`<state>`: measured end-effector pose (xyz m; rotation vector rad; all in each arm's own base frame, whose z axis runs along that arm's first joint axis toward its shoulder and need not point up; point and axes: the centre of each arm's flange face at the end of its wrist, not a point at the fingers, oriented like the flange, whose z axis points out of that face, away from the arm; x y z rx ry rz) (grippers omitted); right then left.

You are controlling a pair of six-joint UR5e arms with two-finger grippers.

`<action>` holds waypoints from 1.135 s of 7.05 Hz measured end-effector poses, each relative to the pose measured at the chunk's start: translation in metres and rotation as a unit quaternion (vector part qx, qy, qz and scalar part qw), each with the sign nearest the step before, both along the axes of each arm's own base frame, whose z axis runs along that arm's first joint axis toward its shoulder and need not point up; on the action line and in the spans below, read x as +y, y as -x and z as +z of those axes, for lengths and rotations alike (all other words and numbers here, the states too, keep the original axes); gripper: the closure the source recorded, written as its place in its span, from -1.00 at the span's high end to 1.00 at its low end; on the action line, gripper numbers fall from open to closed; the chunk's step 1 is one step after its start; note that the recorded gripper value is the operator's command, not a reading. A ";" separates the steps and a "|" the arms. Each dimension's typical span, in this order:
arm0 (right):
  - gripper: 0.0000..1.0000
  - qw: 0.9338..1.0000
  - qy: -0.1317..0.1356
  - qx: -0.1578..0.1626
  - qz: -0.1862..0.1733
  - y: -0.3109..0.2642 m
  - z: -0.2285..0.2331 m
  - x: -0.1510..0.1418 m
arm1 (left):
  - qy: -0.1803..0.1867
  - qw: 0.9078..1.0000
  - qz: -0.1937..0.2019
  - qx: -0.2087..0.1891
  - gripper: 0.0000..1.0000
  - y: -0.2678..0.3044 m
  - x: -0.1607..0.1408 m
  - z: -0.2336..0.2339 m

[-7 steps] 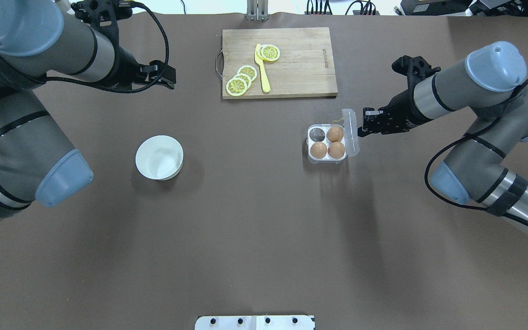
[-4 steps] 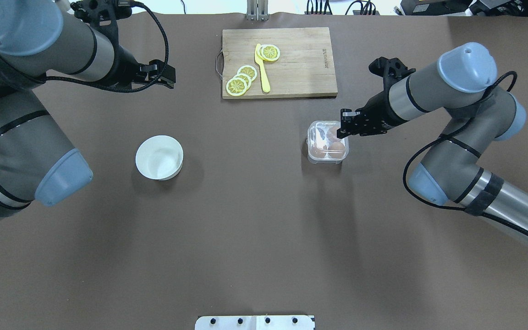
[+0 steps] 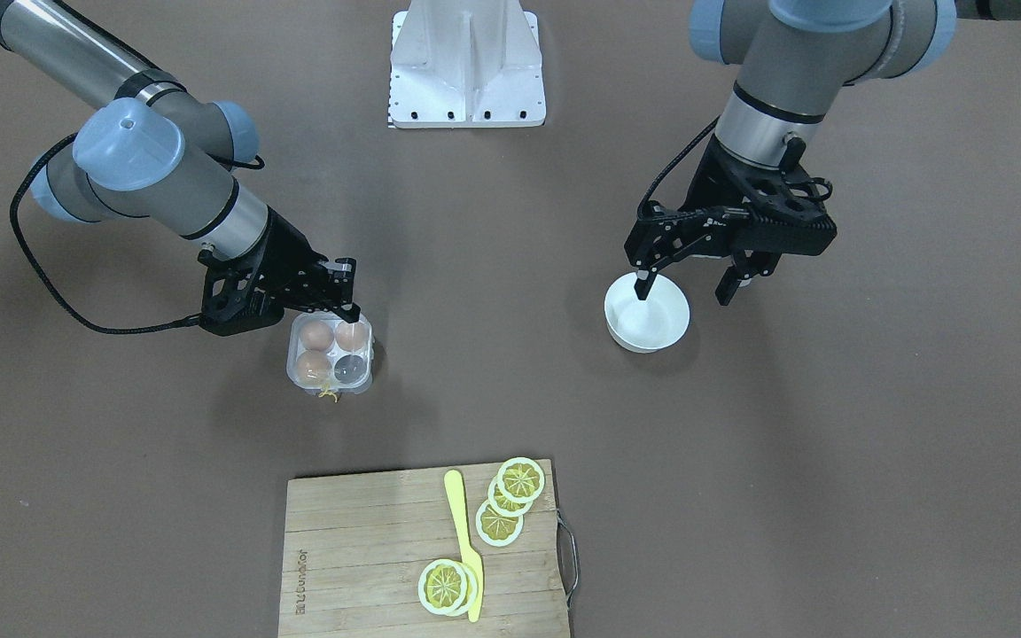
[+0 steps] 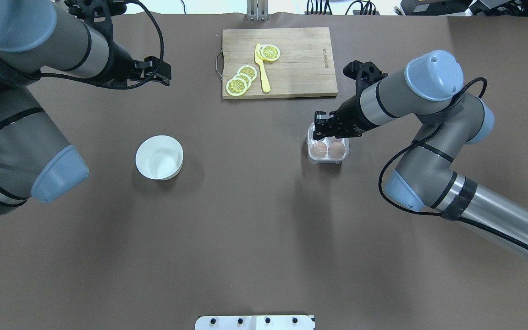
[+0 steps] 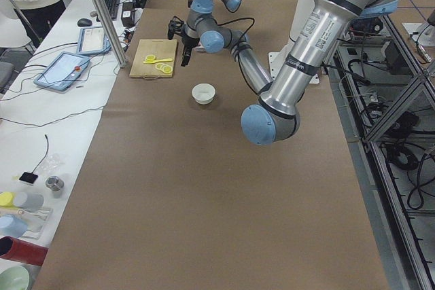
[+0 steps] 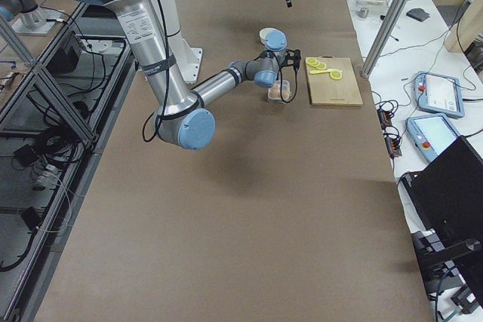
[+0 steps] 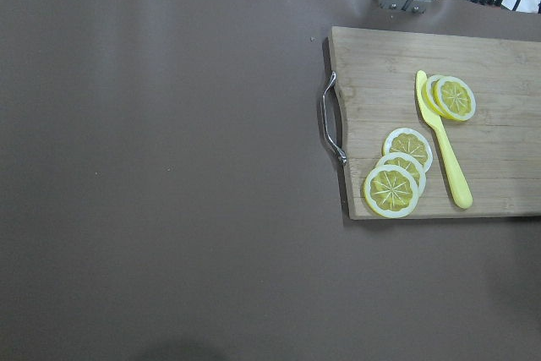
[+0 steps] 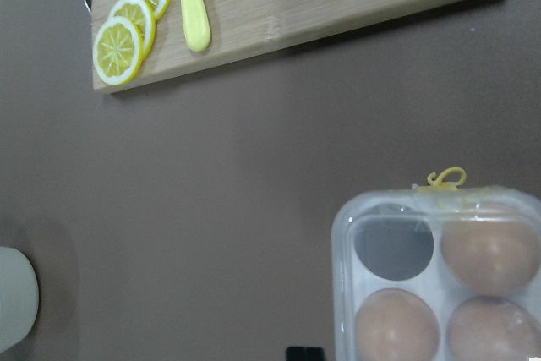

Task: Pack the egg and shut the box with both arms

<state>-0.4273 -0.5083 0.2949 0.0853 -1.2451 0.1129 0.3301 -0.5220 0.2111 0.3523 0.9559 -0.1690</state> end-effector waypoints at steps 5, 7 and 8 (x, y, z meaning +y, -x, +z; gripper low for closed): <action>1.00 0.998 0.042 0.022 0.029 -0.158 -0.049 -0.013 | -0.006 0.998 0.039 -0.055 0.96 0.106 -0.009 0.096; 1.00 0.996 0.001 0.086 0.016 -0.228 -0.012 -0.030 | -0.018 0.994 0.041 -0.102 0.96 0.181 -0.025 0.150; 1.00 0.991 -0.026 0.133 -0.008 -0.263 0.023 -0.037 | -0.017 0.992 0.049 -0.119 0.96 0.215 -0.028 0.181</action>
